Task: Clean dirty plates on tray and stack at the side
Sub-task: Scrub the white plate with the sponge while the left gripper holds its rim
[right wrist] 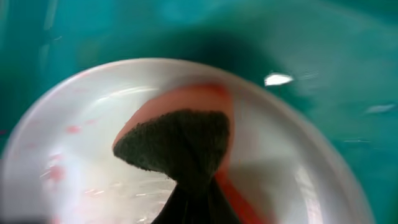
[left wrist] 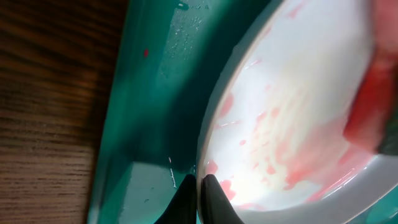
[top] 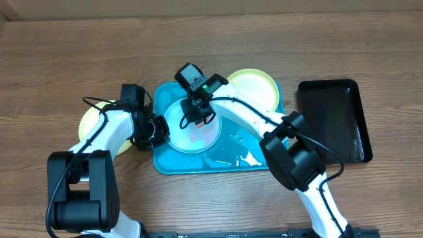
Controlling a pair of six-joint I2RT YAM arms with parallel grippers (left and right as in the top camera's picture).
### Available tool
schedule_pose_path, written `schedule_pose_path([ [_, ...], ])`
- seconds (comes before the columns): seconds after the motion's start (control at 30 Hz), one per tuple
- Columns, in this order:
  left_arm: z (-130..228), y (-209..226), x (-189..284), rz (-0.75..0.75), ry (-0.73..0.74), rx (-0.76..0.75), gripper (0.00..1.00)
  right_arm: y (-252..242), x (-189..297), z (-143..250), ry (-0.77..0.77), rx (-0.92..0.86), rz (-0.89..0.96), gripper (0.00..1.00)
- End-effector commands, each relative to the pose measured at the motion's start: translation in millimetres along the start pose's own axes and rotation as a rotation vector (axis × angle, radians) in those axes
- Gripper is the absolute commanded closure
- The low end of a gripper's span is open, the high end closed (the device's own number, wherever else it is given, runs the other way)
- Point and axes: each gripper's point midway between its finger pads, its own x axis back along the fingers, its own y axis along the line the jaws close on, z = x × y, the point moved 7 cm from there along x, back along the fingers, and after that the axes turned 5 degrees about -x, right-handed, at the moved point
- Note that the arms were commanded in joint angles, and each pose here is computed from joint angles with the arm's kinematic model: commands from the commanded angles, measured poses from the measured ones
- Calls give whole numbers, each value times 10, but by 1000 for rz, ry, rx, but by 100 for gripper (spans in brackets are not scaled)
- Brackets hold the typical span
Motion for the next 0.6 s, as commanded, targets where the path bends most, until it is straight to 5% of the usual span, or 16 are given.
schedule_pose_path([
  [0.0, 5, 24, 1, -6, 2, -24, 96, 267, -80, 192, 159, -4, -246, 96],
  [0.27, 3, 25, 1, -6, 1, -23, 96, 310, -4, 564, 367, 61, -296, 96],
  [0.57, 5, 25, 1, -7, 2, -24, 96, -443, 26, 427, 277, 29, 232, 96],
])
